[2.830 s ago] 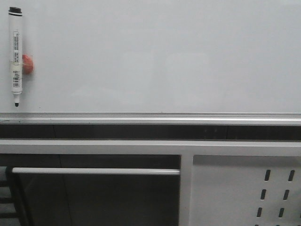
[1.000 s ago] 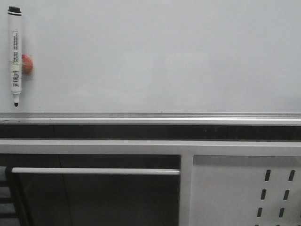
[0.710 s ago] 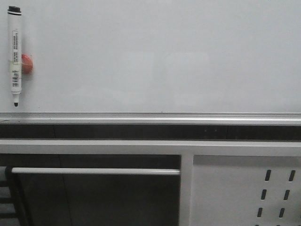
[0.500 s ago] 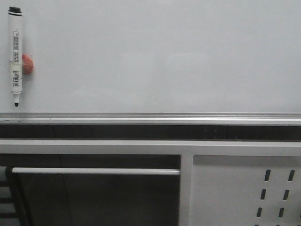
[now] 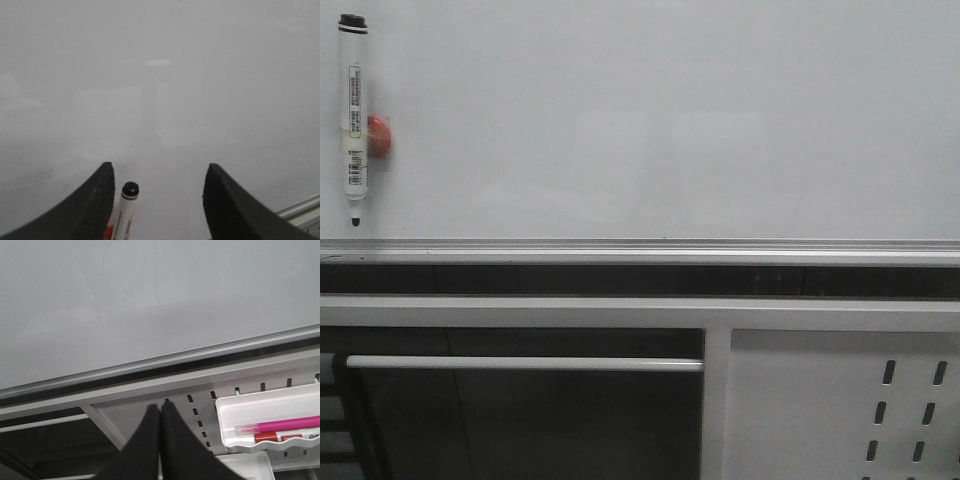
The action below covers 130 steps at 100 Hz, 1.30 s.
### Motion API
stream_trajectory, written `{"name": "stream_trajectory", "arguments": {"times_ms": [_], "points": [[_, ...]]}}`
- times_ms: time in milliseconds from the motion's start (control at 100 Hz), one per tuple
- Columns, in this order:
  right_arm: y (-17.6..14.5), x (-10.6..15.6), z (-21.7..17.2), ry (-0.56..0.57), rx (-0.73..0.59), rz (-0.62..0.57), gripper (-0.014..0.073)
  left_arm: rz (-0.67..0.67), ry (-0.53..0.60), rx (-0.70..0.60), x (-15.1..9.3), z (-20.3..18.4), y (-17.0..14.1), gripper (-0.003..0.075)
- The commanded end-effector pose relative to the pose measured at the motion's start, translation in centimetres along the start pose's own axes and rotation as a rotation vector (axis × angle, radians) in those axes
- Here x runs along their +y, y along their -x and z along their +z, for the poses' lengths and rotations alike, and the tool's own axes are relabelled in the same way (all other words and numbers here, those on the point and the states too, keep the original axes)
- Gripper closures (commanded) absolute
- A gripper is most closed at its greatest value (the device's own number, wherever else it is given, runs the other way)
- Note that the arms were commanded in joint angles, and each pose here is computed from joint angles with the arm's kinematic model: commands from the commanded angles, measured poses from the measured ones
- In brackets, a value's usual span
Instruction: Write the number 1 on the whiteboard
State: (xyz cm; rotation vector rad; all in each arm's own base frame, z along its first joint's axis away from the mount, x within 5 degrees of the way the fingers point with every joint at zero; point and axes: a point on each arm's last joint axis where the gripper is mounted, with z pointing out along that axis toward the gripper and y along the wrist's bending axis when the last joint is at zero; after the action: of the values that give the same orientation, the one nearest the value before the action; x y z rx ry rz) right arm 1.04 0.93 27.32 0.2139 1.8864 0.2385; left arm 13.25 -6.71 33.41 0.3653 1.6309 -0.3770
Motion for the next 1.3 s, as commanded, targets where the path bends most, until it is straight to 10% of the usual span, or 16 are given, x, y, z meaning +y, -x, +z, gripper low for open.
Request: {"name": "stream_trajectory", "arguments": {"times_ms": [0, 740, 1290], "points": [[1.2, 0.4, -0.8, 0.024, -0.101, -0.015, 0.0674, 0.000, -0.009, -0.087, -0.1, 0.1, 0.2, 0.0355], [1.2, 0.4, -0.8, 0.024, -0.102, -0.015, 0.0674, -0.017, 0.035, -0.286, 0.6, -1.6, -9.4, 0.0355], [1.3, 0.3, -0.8, 0.015, -0.104, -0.023, 0.0674, 0.027, 0.063, -0.112, 1.0, 3.3, -16.1, 0.0355]]}}
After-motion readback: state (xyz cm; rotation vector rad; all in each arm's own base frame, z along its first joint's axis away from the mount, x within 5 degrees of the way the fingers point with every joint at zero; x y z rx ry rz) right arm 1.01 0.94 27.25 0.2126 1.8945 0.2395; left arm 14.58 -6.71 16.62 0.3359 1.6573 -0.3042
